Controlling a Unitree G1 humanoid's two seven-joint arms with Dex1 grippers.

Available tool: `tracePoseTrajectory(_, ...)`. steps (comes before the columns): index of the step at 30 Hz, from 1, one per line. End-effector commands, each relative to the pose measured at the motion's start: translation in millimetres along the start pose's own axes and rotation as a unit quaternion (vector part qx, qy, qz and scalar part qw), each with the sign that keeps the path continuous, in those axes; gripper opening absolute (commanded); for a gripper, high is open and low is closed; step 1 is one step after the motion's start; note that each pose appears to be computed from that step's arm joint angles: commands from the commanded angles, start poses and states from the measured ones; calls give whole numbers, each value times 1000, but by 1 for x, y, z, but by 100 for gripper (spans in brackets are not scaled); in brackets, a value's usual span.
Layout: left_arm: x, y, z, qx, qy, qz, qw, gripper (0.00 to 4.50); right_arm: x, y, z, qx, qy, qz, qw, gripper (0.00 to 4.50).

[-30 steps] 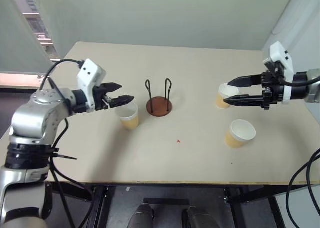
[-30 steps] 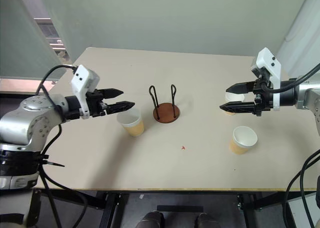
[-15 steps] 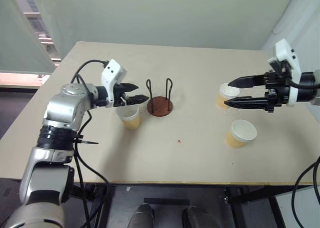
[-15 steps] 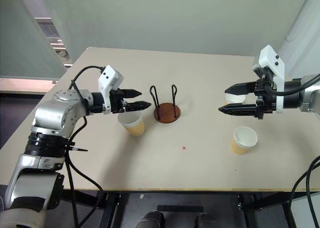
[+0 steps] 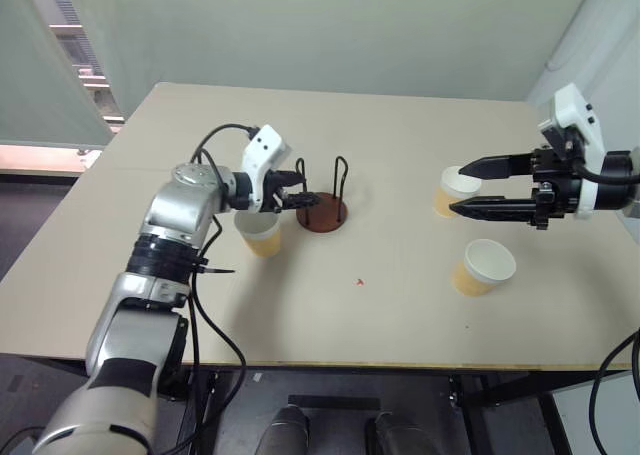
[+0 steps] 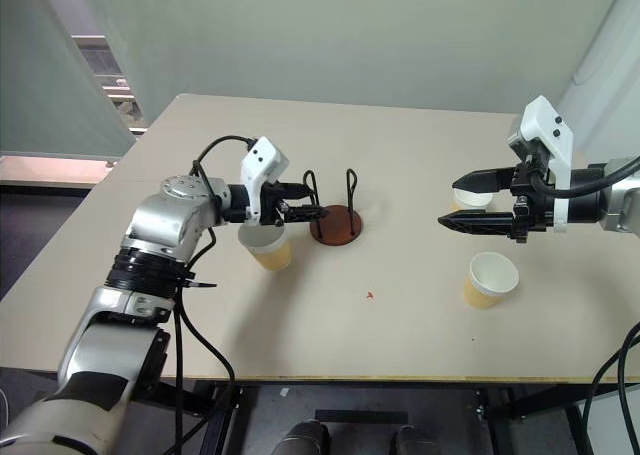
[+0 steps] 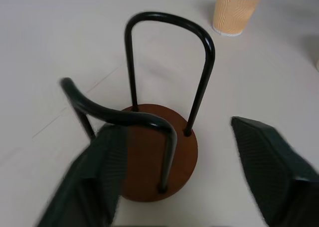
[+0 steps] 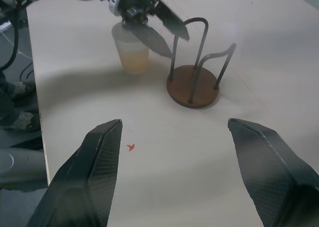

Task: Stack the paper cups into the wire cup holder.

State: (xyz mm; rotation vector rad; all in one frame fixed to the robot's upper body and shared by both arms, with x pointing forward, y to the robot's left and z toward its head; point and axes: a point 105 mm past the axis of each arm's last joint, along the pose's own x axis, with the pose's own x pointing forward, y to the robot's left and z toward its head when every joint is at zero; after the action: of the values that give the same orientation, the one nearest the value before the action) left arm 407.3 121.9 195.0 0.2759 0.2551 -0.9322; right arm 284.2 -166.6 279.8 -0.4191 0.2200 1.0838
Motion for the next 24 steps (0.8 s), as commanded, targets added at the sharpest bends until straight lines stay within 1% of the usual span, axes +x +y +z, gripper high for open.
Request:
tracePoseTrajectory(1,-4,3,25,33,-29,9,999,175,-11,2,12,-23,-14,-17,999,353)
tracePoseTrajectory(4,-5,5,27,36,-34,12,999,65,-10,1,10,-22,-13,-18,1000,353)
tracePoseTrajectory(6,-6,5,31,40,-46,13,998,2,-10,1,8,-20,-11,-18,1000,353)
tracePoseTrajectory(8,-6,3,36,43,-59,7,997,2,-9,1,6,-20,-9,-18,1000,353)
tracePoseTrajectory(11,-9,-9,46,52,-77,-25,995,2,-9,3,6,-21,-9,-16,1000,353)
tracePoseTrajectory(13,-9,-19,50,58,-82,-49,994,2,-8,5,8,-25,-15,-10,1000,353)
tracePoseTrajectory(16,-9,-42,56,67,-89,-99,989,2,-10,13,15,-32,-31,7,999,353)
tracePoseTrajectory(18,-6,-58,56,70,-86,-130,985,2,-13,19,17,-33,-34,18,999,353)
tracePoseTrajectory(21,-2,-87,46,67,-73,-184,978,2,-21,25,21,-30,-36,23,999,353)
tracePoseTrajectory(24,1,-102,33,58,-56,-200,976,2,-28,26,20,-27,-24,18,999,353)
